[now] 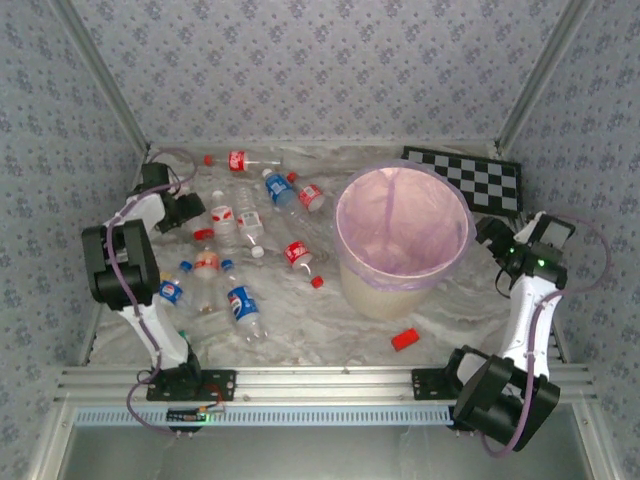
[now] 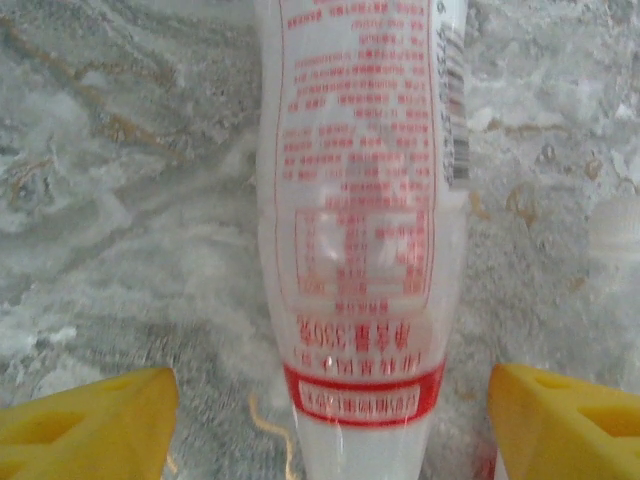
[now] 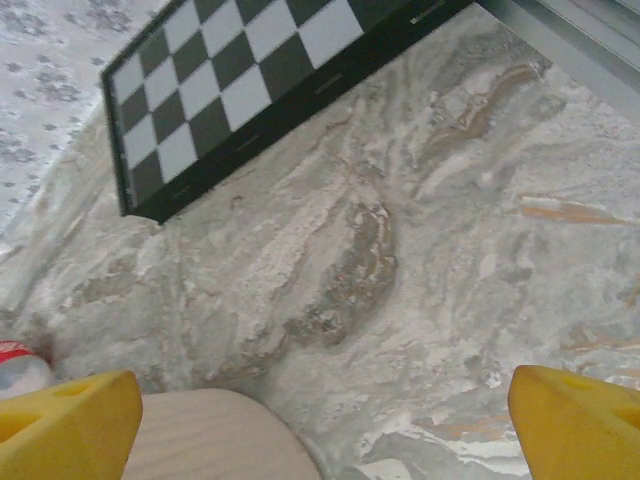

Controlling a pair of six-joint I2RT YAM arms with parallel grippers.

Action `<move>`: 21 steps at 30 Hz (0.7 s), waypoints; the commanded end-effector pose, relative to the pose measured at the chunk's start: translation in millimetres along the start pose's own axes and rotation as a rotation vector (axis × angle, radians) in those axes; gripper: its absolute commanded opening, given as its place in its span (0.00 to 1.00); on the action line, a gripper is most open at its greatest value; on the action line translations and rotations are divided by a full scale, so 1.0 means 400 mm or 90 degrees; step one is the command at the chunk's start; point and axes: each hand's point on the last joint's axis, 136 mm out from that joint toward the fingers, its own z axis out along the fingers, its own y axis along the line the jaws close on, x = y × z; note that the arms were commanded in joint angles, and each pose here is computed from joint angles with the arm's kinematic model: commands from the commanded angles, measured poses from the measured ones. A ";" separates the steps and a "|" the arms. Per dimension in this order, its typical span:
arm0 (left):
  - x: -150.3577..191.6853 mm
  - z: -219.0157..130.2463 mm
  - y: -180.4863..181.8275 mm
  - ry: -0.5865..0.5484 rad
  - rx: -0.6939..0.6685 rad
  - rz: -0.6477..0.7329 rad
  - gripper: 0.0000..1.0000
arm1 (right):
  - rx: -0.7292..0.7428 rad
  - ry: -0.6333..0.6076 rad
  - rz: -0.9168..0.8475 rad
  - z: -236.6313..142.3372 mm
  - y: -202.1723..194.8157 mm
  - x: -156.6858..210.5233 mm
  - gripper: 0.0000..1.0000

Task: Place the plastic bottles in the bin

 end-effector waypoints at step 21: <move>-0.062 -0.022 -0.025 0.008 0.017 -0.008 0.38 | -0.220 -0.254 -0.019 -0.377 0.324 -0.300 0.96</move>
